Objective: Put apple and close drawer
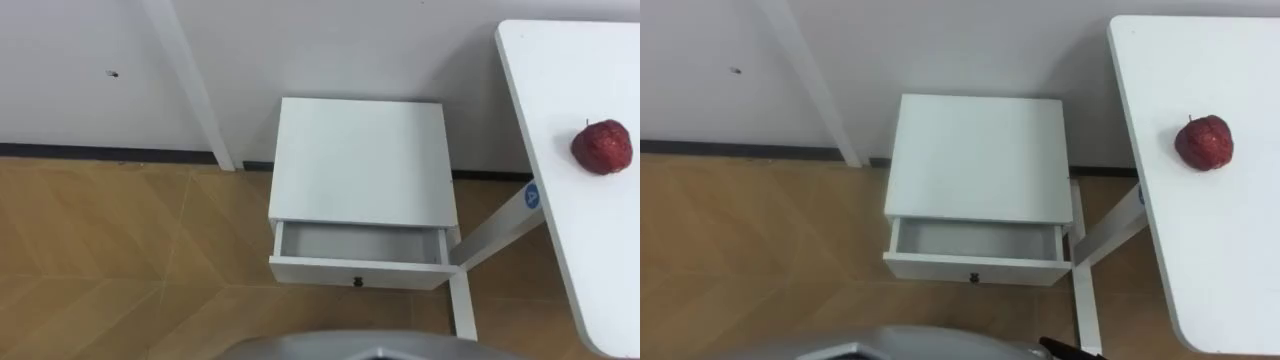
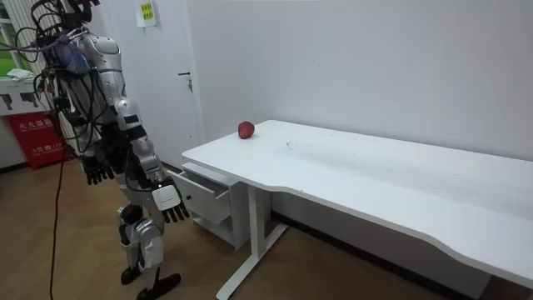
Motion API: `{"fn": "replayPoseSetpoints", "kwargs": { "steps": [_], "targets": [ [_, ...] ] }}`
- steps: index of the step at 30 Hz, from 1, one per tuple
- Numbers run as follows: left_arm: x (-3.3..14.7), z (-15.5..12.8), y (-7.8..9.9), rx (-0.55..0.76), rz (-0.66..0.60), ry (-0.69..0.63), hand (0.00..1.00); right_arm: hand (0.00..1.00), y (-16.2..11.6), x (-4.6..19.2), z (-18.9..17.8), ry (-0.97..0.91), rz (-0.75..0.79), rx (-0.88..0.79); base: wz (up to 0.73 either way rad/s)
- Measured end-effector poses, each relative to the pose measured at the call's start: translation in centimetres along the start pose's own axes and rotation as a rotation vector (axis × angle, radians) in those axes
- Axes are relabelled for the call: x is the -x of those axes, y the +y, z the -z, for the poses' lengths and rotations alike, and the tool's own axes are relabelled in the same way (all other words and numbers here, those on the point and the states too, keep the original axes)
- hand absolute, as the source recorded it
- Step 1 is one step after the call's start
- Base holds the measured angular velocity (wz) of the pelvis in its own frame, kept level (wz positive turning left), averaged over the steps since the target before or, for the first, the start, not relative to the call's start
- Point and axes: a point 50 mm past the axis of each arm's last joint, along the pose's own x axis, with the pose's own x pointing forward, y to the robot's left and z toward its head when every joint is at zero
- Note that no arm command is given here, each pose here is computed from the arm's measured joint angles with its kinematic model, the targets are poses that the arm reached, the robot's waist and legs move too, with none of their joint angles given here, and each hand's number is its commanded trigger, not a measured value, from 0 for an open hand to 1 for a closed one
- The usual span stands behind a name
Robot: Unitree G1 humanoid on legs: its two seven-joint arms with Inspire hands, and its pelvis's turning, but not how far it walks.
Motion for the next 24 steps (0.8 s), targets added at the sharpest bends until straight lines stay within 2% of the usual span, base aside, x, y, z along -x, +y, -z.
{"fn": "replayPoseSetpoints", "kwargs": {
  "steps": [4,9,15,18,20,24],
  "targets": [
    [0.0,0.0,0.0,0.003,-0.014,0.001,0.00,0.00,-0.1,0.0,0.1,0.003,0.003,-0.012,0.00],
    [0.1,0.4,-0.1,0.037,-0.020,0.011,0.00,0.00,-0.4,0.0,0.1,-0.001,0.038,-0.166,-0.07],
    [0.0,0.8,0.7,0.144,-0.058,0.030,0.00,0.00,-1.7,0.1,0.2,-0.016,0.101,-0.614,0.01],
    [0.1,1.5,1.3,0.235,-0.079,0.054,0.00,0.00,-2.9,0.3,0.0,-0.027,0.179,-0.952,-0.06],
    [0.0,1.5,1.8,0.249,-0.091,0.056,0.00,0.00,-3.4,0.4,-0.4,-0.034,0.213,-1.093,-0.08],
    [-0.1,1.2,2.7,0.249,-0.113,0.037,0.00,0.00,-4.3,0.6,-1.2,-0.057,0.265,-1.242,-0.09]
  ]
}}
